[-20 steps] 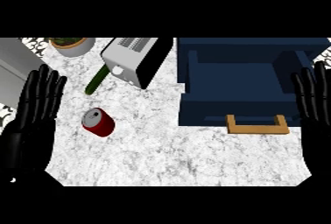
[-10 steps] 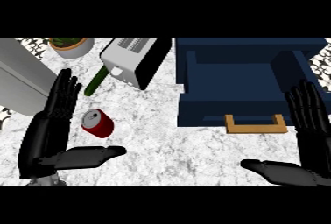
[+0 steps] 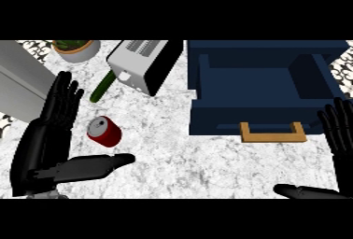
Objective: Pick up the can, place it into the drawer and close the drawer
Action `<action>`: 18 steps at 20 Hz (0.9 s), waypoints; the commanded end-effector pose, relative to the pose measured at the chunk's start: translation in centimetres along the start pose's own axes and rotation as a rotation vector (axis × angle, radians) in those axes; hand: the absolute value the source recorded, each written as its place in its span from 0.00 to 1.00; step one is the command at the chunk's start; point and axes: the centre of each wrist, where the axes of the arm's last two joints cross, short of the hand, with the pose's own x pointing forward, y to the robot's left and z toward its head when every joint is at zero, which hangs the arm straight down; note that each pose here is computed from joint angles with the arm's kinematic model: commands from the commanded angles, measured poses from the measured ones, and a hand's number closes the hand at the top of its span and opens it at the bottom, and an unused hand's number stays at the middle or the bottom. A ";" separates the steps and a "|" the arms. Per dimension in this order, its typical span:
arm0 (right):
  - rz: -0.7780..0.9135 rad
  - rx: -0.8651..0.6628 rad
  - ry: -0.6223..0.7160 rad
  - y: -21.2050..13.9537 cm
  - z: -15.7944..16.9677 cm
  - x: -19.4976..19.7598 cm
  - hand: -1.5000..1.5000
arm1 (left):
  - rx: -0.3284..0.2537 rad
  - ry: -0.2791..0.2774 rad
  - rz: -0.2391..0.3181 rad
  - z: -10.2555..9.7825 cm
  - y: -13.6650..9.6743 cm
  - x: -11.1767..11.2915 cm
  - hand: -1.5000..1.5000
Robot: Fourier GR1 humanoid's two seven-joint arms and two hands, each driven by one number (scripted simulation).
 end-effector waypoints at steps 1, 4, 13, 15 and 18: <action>-0.004 -0.005 0.008 -0.3 1.0 -0.9 0.00 | 0.021 0.019 0.014 0.1 -0.1 -0.6 0.00; 0.001 0.010 0.025 -1.8 1.2 -2.2 0.00 | 0.049 0.044 0.017 0.9 0.5 -0.4 0.00; 0.001 -0.011 0.010 -1.7 2.0 -1.0 0.00 | 0.054 0.050 -0.001 -1.9 1.7 -4.2 0.00; 0.004 -0.025 0.013 -1.8 1.3 -2.1 0.00 | 0.057 0.066 0.000 -1.0 1.0 -5.1 0.00; 0.008 -0.006 0.005 -0.4 3.0 -1.7 0.00 | 0.068 0.084 -0.004 -2.2 2.4 -7.1 0.00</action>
